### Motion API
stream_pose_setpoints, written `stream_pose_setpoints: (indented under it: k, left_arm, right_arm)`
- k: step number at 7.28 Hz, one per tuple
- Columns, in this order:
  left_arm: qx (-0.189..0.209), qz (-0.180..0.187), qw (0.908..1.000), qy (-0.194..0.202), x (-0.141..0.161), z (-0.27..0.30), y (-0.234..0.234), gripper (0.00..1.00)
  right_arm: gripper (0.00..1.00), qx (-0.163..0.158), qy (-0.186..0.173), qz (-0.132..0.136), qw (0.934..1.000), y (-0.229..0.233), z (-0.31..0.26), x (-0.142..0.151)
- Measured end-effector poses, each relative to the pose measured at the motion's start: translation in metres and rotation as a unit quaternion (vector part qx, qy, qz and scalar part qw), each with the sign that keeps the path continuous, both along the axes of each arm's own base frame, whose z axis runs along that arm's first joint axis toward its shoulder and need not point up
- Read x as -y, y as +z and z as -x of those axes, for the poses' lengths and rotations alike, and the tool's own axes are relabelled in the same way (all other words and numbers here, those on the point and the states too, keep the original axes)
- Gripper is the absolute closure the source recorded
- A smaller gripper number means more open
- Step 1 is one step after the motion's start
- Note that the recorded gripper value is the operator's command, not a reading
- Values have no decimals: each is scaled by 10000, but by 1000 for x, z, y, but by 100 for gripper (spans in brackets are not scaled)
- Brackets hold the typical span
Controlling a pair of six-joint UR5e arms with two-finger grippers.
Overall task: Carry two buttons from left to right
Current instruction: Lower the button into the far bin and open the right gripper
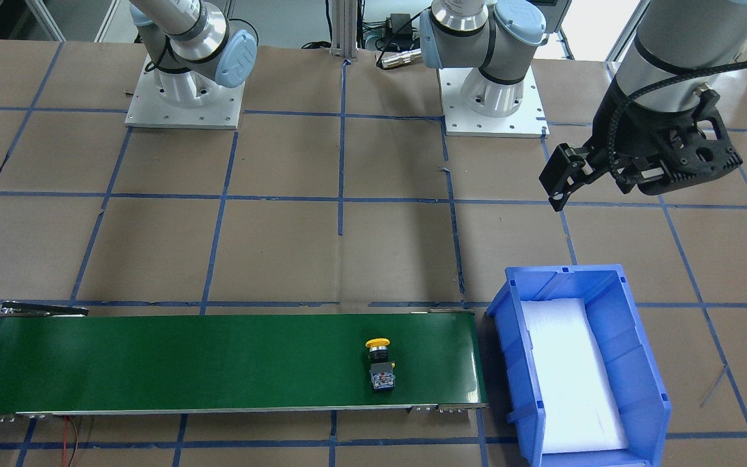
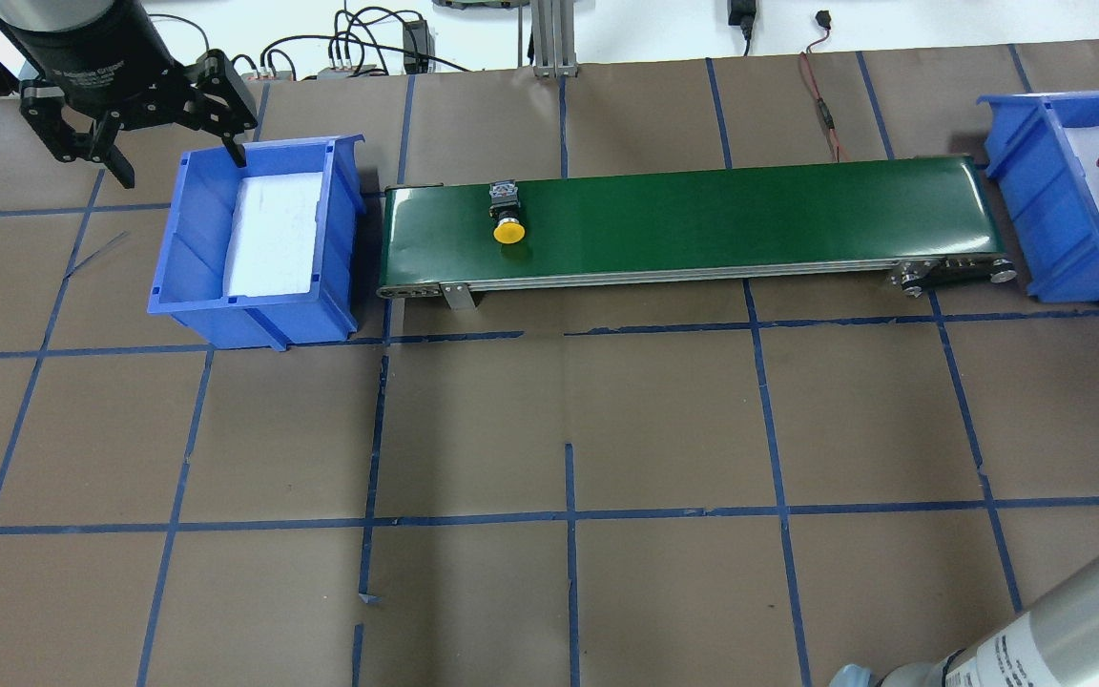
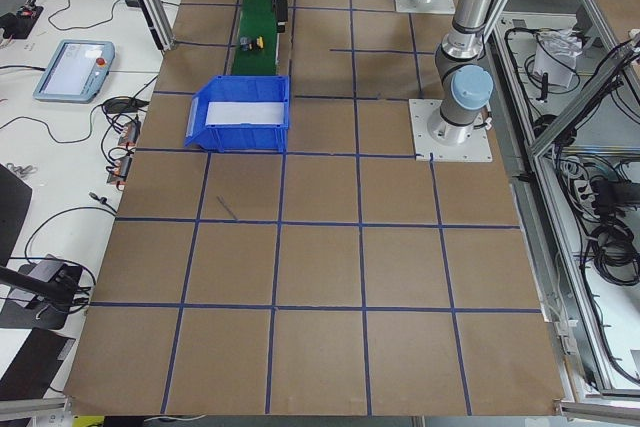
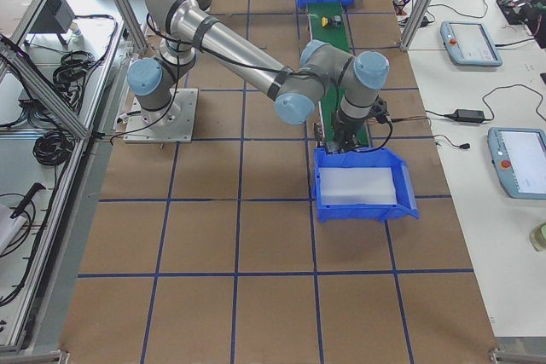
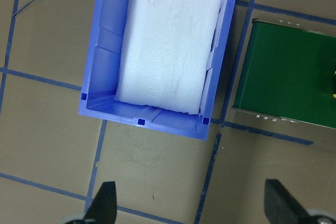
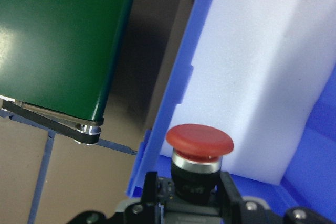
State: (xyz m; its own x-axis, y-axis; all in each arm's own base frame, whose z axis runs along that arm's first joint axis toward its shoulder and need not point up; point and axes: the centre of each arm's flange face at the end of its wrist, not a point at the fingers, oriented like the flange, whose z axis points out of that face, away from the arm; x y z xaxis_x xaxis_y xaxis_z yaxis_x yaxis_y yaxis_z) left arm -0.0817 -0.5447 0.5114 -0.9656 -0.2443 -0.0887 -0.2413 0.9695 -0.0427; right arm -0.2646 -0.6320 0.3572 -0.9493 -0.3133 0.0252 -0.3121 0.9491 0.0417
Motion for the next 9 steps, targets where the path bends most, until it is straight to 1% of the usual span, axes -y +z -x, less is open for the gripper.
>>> stream_pose_setpoints:
  k: [2, 3, 4, 6, 7, 8, 9]
  left_arm:
    - [-46, -53, 10000, -44, -3, 6, -5, 0]
    - [-54, -69, 9999, -68, -3, 7, -7, 0]
    - [-53, -101, 9998, -183, -3, 8, -8, 0]
    - [-50, -153, 9968, -787, -3, 8, -9, 0]
    - [-80, -150, 9950, -986, -3, 9, -8, 0]
    - [-237, -117, 9938, -1082, -3, 13, -6, 0]
    - [-479, -64, 9925, -1126, -3, 19, -4, 0]
  right_arm:
    - [92, -62, 45, 101, 9999, -4, 39, 2]
    - [92, -94, 72, 161, 9998, -12, 52, 10]
    - [92, -83, 85, 199, 9997, -23, 60, 17]
    - [92, 9, 93, 239, 9997, -53, 66, 29]
    - [92, 54, 93, 245, 9996, -67, 68, 33]
    - [92, 96, 95, 273, 9995, -80, 69, 37]
    - [92, 120, 96, 297, 9994, -95, 72, 42]
